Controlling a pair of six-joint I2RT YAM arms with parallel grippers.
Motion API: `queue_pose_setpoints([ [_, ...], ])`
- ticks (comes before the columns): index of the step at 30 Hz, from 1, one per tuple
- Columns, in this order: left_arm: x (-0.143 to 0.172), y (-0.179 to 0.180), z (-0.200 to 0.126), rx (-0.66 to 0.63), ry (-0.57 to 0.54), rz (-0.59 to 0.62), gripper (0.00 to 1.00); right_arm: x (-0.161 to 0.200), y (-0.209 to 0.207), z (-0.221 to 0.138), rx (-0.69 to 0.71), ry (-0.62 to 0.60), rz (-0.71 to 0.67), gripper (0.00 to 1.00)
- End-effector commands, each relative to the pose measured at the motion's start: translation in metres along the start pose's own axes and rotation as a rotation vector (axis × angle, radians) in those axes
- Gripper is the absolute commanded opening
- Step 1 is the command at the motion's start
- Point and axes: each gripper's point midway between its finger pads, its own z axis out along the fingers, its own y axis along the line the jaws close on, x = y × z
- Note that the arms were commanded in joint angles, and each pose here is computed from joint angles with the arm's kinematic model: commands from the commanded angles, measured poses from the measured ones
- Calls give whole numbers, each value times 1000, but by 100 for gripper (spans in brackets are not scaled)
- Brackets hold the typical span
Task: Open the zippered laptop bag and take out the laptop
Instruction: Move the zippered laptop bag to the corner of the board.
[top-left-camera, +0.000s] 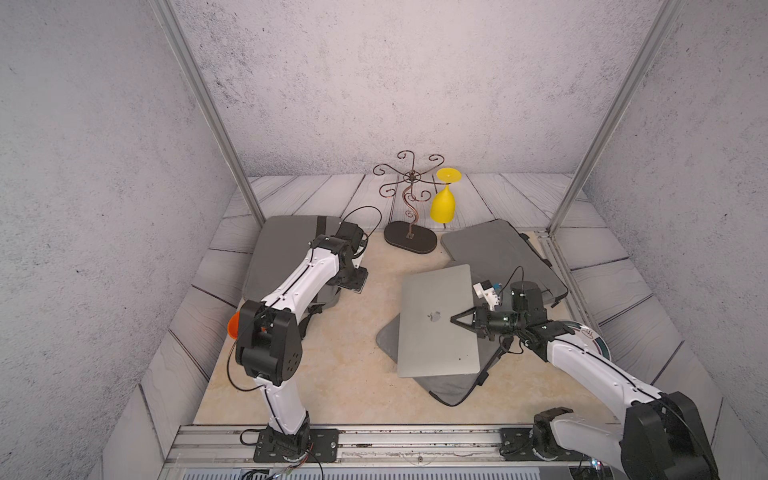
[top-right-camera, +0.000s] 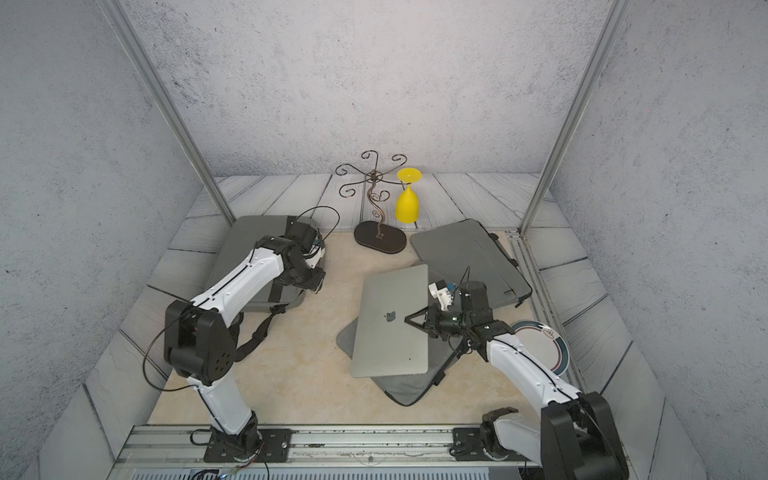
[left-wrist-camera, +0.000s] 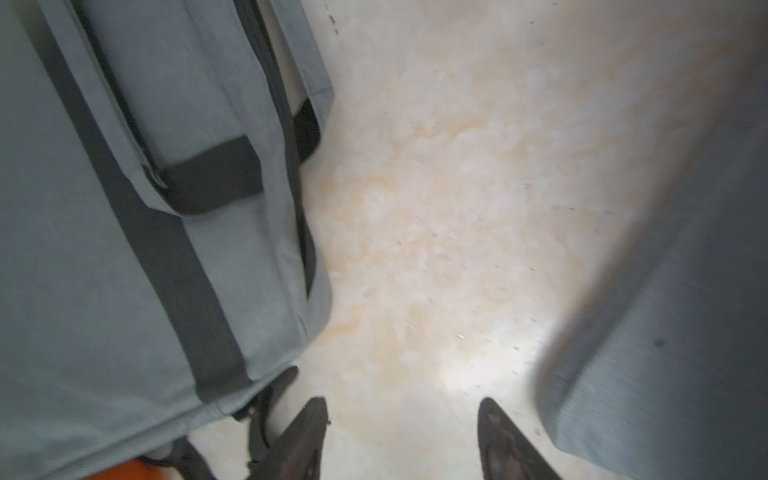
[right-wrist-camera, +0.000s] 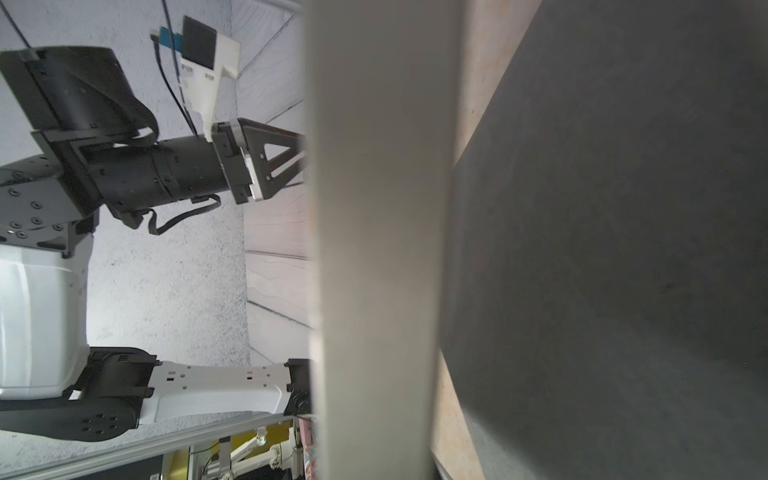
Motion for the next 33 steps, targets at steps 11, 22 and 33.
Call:
queue_pose_setpoints([
  [11,51,-60,-48,386,-86,-317,65,40,64,60,-129,15,-202,0],
  [22,67,-51,-78,335,-148,-293,66,74,75,133,-183,60,-199,0],
  [33,64,-55,-90,373,-183,-316,67,79,81,202,-206,41,-159,0],
])
